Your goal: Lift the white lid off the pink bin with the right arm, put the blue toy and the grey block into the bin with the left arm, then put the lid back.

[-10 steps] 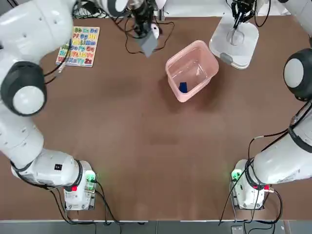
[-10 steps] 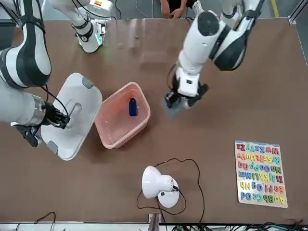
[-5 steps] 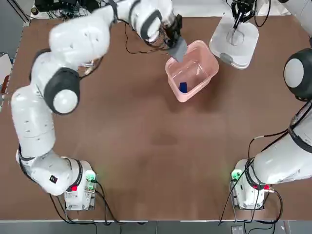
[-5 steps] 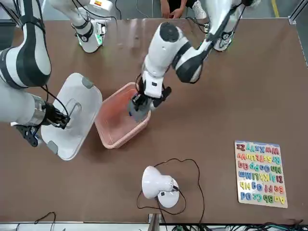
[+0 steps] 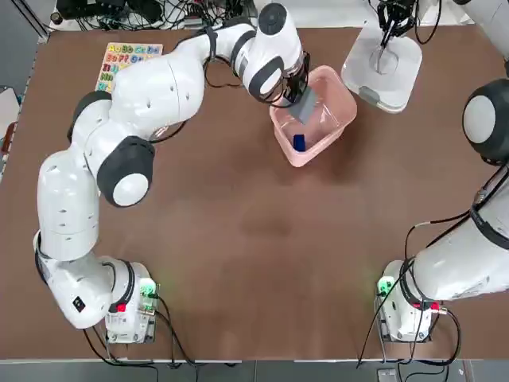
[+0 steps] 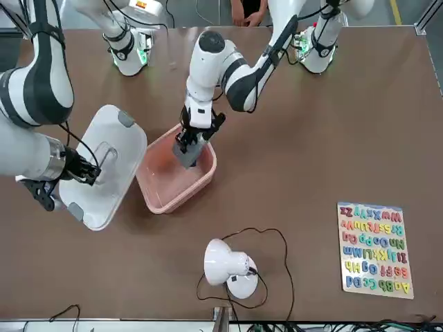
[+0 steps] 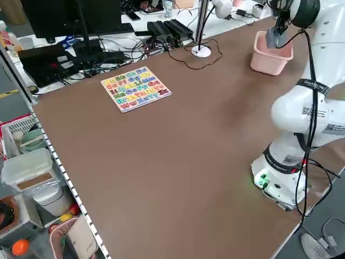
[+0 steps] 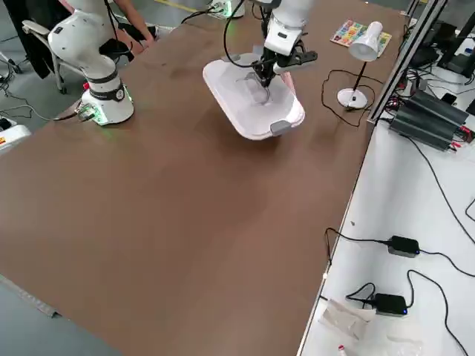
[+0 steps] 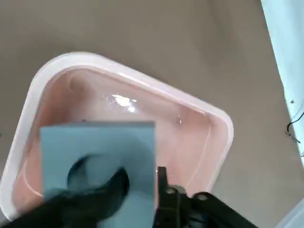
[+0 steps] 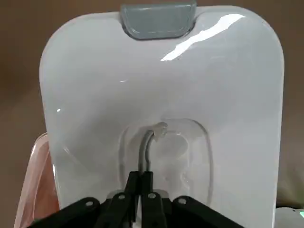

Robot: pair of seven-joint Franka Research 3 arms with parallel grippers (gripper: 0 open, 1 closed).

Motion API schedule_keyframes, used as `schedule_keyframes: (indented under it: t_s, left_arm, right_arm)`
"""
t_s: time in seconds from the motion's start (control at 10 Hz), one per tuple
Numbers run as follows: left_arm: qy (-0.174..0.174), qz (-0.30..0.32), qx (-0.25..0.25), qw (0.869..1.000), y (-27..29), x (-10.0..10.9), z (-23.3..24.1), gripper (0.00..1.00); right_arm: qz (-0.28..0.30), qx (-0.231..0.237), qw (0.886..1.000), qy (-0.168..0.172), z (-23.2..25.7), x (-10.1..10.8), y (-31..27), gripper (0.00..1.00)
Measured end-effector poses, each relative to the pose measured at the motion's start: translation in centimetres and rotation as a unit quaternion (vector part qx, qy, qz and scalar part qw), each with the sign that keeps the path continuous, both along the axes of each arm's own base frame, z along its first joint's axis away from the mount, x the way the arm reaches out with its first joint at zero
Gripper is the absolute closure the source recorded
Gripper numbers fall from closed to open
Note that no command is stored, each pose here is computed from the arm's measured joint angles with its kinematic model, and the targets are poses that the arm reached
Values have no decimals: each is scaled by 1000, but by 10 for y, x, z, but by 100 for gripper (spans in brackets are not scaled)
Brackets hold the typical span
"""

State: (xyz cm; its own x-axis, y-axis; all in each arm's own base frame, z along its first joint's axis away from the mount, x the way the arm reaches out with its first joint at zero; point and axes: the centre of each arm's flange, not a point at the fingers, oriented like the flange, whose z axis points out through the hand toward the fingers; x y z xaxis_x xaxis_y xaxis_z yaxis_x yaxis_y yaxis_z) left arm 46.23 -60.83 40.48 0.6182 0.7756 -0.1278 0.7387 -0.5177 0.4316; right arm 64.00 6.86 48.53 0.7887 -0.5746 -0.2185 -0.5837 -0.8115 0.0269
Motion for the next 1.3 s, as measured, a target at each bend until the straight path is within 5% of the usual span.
schedule_keyframes:
  t_s: [0.3, 0.5, 0.8, 1.0, 1.3]
  left_arm:
    - [-23, -4, 6, 1000, 3, 7, 11, 13]
    - [-25, -23, 56, 998, 29, 26, 30, 7]
    - [-1, -25, 147, 989, 149, 96, 87, 0]
    - [5, 10, 159, 987, 235, 130, 115, 0]
    - [25, 19, 203, 979, 358, 131, 130, 0]
  right_arm:
    - [0, 0, 1000, 0, 0, 0, 0, 93]
    - [-3, 0, 1000, 0, 0, 0, 2, 93]
    - [-18, -6, 1000, 0, 1, -4, 37, 93]
    - [-35, -12, 999, -6, 1, -9, 79, 93]
    - [-58, -24, 998, -9, -21, -20, 155, 93]
